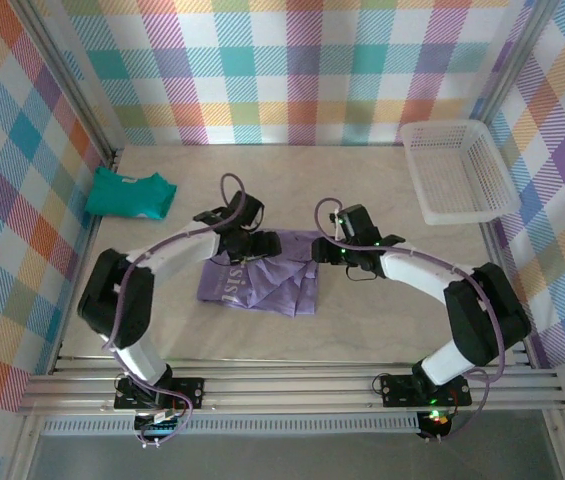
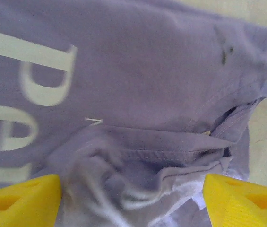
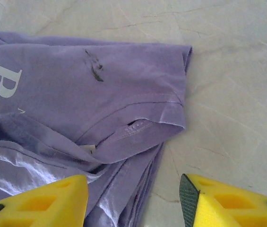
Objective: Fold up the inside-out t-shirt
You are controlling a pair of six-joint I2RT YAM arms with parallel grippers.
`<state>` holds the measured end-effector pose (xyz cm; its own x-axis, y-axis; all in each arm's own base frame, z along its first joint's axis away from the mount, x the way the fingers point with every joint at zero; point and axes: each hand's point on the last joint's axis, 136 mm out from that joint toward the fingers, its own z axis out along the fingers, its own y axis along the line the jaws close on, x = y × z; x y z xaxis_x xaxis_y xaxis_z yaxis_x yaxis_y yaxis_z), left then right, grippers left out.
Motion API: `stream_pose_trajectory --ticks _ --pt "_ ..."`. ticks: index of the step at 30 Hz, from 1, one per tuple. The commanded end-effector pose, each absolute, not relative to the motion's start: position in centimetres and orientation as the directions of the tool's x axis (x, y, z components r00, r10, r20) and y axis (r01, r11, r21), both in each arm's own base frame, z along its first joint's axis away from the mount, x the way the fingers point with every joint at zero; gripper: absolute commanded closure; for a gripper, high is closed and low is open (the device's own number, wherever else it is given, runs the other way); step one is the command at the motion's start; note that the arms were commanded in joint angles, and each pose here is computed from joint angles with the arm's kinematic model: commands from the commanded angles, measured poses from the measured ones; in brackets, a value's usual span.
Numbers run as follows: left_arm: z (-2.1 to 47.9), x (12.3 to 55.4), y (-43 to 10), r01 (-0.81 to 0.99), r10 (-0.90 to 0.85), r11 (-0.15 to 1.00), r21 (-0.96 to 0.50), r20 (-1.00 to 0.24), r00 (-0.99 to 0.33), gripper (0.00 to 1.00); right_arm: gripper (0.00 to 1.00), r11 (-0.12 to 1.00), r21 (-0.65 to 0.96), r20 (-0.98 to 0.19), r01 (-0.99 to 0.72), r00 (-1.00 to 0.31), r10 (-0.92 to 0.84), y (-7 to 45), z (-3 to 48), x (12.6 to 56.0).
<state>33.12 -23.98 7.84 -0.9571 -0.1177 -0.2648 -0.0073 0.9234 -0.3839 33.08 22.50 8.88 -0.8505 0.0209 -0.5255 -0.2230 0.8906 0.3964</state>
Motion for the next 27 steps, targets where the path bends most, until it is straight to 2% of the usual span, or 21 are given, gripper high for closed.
stream_pose_trajectory --ticks 1,4,10,12,15,16,18,20,21,24,27 --pt "9.1 31.6 -28.5 0.146 -0.010 0.854 -0.499 -0.298 -0.955 0.23 0.44 0.889 0.410 -0.536 -0.203 -0.842 0.055 21.6 10.3 33.5" --pt "10.0 28.2 -31.7 0.240 0.076 0.788 -0.567 -0.297 -0.952 0.27 0.44 0.906 0.394 -0.536 -0.155 -0.839 0.090 18.9 10.4 33.1" --pt "13.5 20.6 -37.1 0.467 0.267 0.600 -0.649 -0.388 -0.882 0.26 0.44 0.944 0.318 -0.560 -0.087 -0.820 0.114 14.3 10.9 31.5" --pt "14.2 19.8 -37.3 0.507 0.305 0.559 -0.656 -0.405 -0.862 0.25 0.44 0.948 0.310 -0.552 -0.069 -0.825 0.120 13.8 10.9 30.9" --pt "15.4 21.5 -34.5 0.539 0.289 0.606 -0.585 -0.469 -0.835 0.23 0.45 0.906 0.414 -0.524 -0.088 -0.837 0.158 15.3 11.6 29.3" --pt "15.7 23.1 -32.9 0.506 0.235 0.642 -0.576 -0.480 -0.845 0.23 0.45 0.878 0.462 -0.518 -0.123 -0.841 0.155 16.6 12.0 28.5" --pt "14.7 27.5 -26.8 0.288 0.033 0.766 -0.574 -0.412 -0.910 0.23 0.46 0.819 0.528 -0.518 -0.225 -0.849 0.101 20.6 12.7 26.2" --pt "13.0 31.5 -21.2 0.024 -0.199 0.806 -0.591 -0.309 -0.930 0.24 0.48 0.776 0.551 -0.513 -0.306 -0.858 0.026 24.4 12.6 24.0" --pt "12.2 32.9 -19.6 -0.048 -0.260 0.802 -0.596 -0.276 -0.925 0.25 0.49 0.750 0.569 -0.501 -0.338 -0.865 -0.010 26.5 12.4 22.8" --pt "8.9 36.0 -16.2 -0.173 -0.336 0.837 -0.519 -0.238 -0.911 0.26 0.55 0.694 0.632 -0.423 -0.345 -0.904 -0.065 31.1 10.7 20.7" --pt "5.7 37.5 -13.7 -0.276 -0.406 0.825 -0.494 -0.177 -0.897 0.29 0.63 0.749 0.616 -0.294 -0.244 -0.953 -0.068 32.1 7.1 20.3"
